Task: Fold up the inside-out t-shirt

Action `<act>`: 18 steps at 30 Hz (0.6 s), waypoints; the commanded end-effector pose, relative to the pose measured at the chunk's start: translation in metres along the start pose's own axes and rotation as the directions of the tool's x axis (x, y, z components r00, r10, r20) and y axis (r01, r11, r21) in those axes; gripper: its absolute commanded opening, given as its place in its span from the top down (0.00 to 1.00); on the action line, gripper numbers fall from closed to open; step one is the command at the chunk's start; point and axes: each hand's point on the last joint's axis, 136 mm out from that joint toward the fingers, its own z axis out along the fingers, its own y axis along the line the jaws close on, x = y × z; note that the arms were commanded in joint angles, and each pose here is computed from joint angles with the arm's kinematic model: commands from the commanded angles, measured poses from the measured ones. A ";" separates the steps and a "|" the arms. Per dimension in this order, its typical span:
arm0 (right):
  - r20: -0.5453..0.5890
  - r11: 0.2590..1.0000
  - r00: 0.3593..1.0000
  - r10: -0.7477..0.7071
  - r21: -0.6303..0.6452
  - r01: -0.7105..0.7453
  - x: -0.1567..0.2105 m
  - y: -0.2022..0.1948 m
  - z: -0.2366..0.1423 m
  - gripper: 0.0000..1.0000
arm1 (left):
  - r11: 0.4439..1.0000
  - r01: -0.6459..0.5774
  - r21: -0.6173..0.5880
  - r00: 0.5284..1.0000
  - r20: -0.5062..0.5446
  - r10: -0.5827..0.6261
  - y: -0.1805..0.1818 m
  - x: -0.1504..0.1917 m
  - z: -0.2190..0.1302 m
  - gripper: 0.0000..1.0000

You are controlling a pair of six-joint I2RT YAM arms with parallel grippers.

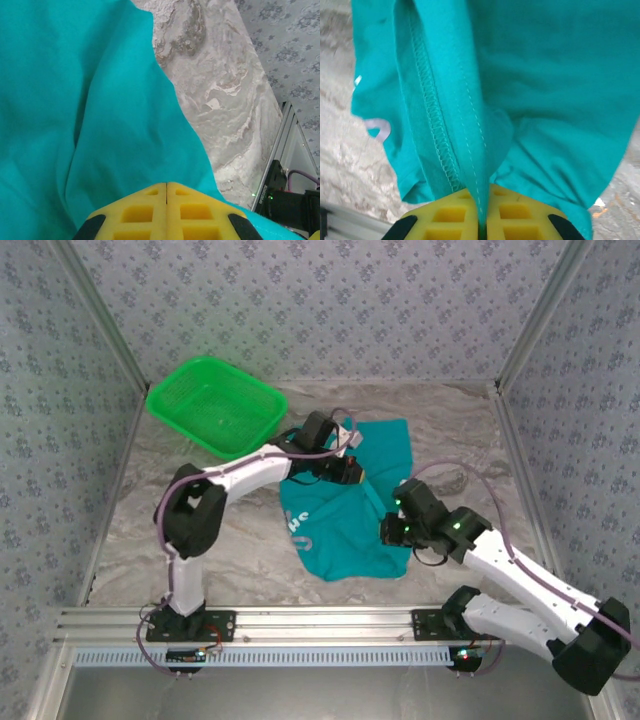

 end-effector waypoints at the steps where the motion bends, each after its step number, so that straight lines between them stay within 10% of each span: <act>1: -0.063 0.997 0.995 0.072 -0.014 -0.073 0.006 -0.018 0.003 0.83 | 0.999 -0.006 0.036 1.000 0.005 0.006 -0.004 -0.017 0.011 1.00; 10: -0.105 0.940 0.934 0.342 0.063 -0.336 -0.001 -0.086 0.035 0.84 | 0.994 0.034 0.100 0.997 0.059 -0.040 0.006 -0.046 0.046 0.58; 18: -0.093 0.997 0.995 0.023 0.078 -0.015 -0.015 -0.060 0.028 0.62 | 0.998 -0.030 -0.046 0.985 0.170 0.038 0.022 -0.044 -0.021 0.54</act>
